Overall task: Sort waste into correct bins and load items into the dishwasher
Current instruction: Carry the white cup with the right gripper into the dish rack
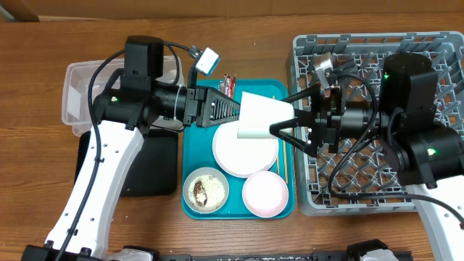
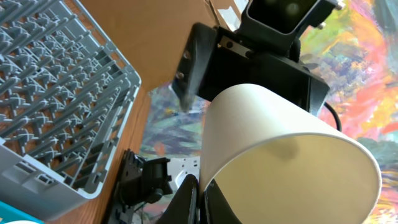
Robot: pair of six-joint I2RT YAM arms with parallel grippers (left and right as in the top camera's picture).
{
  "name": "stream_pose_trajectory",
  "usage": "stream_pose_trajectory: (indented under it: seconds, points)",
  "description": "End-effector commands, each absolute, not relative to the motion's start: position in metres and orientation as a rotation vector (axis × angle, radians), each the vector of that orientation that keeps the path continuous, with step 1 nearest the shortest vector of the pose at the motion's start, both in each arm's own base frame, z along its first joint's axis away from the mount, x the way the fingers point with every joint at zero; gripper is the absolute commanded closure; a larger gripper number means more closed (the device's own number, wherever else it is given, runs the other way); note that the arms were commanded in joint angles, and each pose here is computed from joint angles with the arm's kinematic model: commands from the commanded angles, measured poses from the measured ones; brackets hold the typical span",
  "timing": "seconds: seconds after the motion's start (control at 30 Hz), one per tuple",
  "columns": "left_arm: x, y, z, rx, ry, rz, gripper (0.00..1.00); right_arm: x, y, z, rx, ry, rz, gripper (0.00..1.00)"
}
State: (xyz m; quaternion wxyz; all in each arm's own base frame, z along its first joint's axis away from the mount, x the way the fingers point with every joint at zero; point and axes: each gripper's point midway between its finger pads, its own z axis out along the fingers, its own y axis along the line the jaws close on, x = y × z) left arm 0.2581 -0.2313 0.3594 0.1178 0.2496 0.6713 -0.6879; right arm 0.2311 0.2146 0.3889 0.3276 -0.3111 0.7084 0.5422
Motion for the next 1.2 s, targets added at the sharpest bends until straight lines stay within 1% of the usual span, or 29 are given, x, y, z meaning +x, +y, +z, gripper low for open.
stream_pose_trajectory:
  seconds: [0.0,0.1,0.13,0.17,0.2,0.23,0.27,0.3,0.37,0.53,0.67,0.73,0.87,0.97,1.17]
  points:
    - [0.254,-0.238,0.359,0.766,1.955,-2.029,0.96,0.218,0.222,0.405,-0.887,1.788,1.449,0.23]
    - [0.256,-0.238,0.357,0.757,1.967,-2.008,0.96,0.215,0.225,0.405,-0.901,1.785,1.457,0.38]
    - [0.257,-0.238,0.356,0.753,1.972,-2.000,0.96,0.215,0.225,0.405,-0.900,1.786,1.457,0.39]
    - [0.258,-0.238,0.356,0.752,1.974,-1.996,0.92,0.215,0.225,0.405,-0.900,1.786,1.457,0.40]
    - [0.258,-0.238,0.356,0.752,1.974,-1.994,0.81,0.216,0.224,0.404,-0.894,1.790,1.450,0.40]
    - [0.258,-0.239,0.355,0.751,1.975,-1.991,0.64,0.218,0.223,0.404,-0.883,1.796,1.433,0.40]
    - [0.259,-0.239,0.355,0.749,1.978,-1.986,0.55,0.221,0.221,0.402,-0.864,1.810,1.415,0.40]
    - [0.260,-0.239,0.354,0.743,1.985,-1.975,0.40,0.225,0.218,0.400,-0.838,1.828,1.383,0.40]
    - [0.262,-0.239,0.352,0.724,2.004,-1.964,0.00,0.235,0.210,0.395,-0.771,1.876,1.306,0.40]
    - [0.274,-0.229,0.349,0.667,2.021,-1.913,0.00,0.261,0.164,0.379,-0.465,2.029,1.042,0.40]
    - [0.291,-0.207,0.348,0.537,2.050,-1.891,0.00,0.273,0.117,0.365,-0.196,2.123,0.825,0.40]
    - [0.297,-0.198,0.348,0.479,2.061,-1.886,0.00,0.275,0.092,0.349,-0.047,2.198,0.710,0.40]
    - [0.299,-0.194,0.351,0.466,2.062,-1.828,0.00,0.270,0.079,0.315,0.058,2.355,0.616,0.40]
    - [0.299,-0.192,0.355,0.455,2.069,-1.735,0.00,0.267,0.060,0.285,0.217,2.493,0.499,0.39]
    - [0.306,-0.176,0.361,0.355,2.094,-1.397,0.00,0.256,0.054,0.233,0.340,2.774,0.441,0.42]
